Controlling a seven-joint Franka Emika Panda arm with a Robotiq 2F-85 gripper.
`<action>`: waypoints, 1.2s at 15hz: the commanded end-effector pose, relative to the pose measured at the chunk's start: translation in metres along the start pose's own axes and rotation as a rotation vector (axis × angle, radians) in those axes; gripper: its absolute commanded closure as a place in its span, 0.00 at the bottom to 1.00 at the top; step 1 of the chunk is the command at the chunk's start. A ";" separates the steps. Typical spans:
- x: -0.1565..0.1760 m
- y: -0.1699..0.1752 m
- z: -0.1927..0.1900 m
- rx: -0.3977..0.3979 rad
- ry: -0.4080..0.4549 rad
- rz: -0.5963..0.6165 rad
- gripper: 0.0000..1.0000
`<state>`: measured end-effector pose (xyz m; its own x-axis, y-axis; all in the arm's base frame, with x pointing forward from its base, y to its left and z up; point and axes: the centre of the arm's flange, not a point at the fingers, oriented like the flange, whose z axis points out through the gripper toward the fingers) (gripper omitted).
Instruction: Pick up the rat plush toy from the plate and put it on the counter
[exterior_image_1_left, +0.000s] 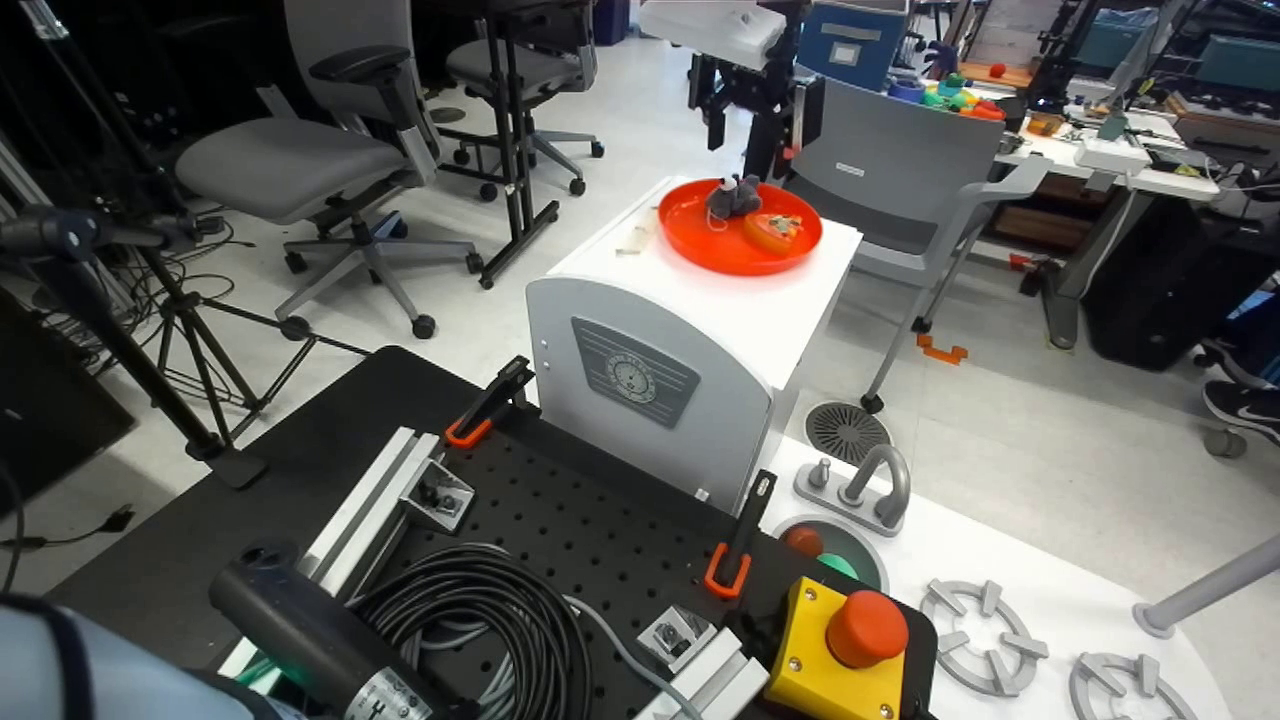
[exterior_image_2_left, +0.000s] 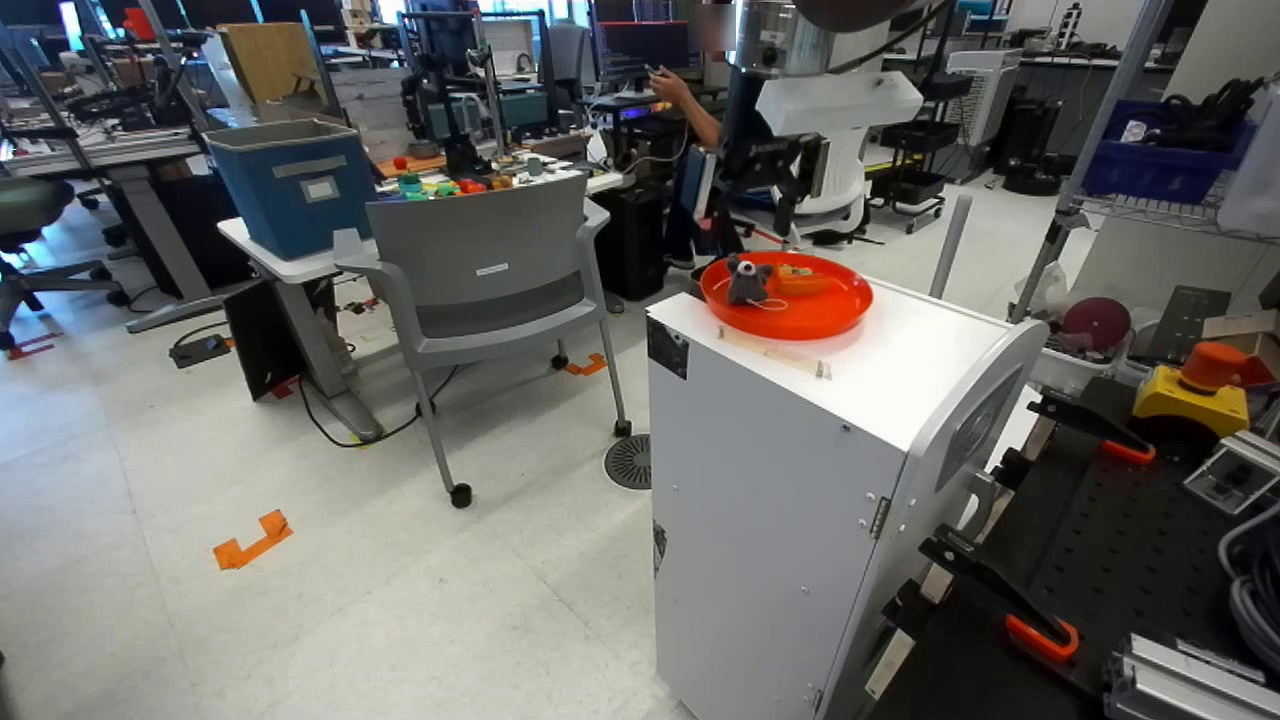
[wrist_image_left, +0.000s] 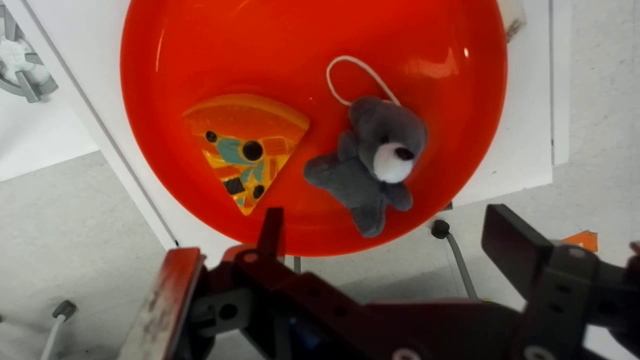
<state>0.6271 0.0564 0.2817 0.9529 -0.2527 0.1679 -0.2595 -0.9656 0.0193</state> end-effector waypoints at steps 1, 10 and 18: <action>0.006 -0.004 0.006 -0.004 -0.022 -0.029 0.00; 0.006 -0.009 0.026 -0.051 -0.117 -0.036 0.00; 0.013 -0.009 0.032 -0.110 -0.221 -0.029 0.42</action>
<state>0.6333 0.0572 0.2522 0.9696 -0.2433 -0.0263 -0.2389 -0.9644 0.1131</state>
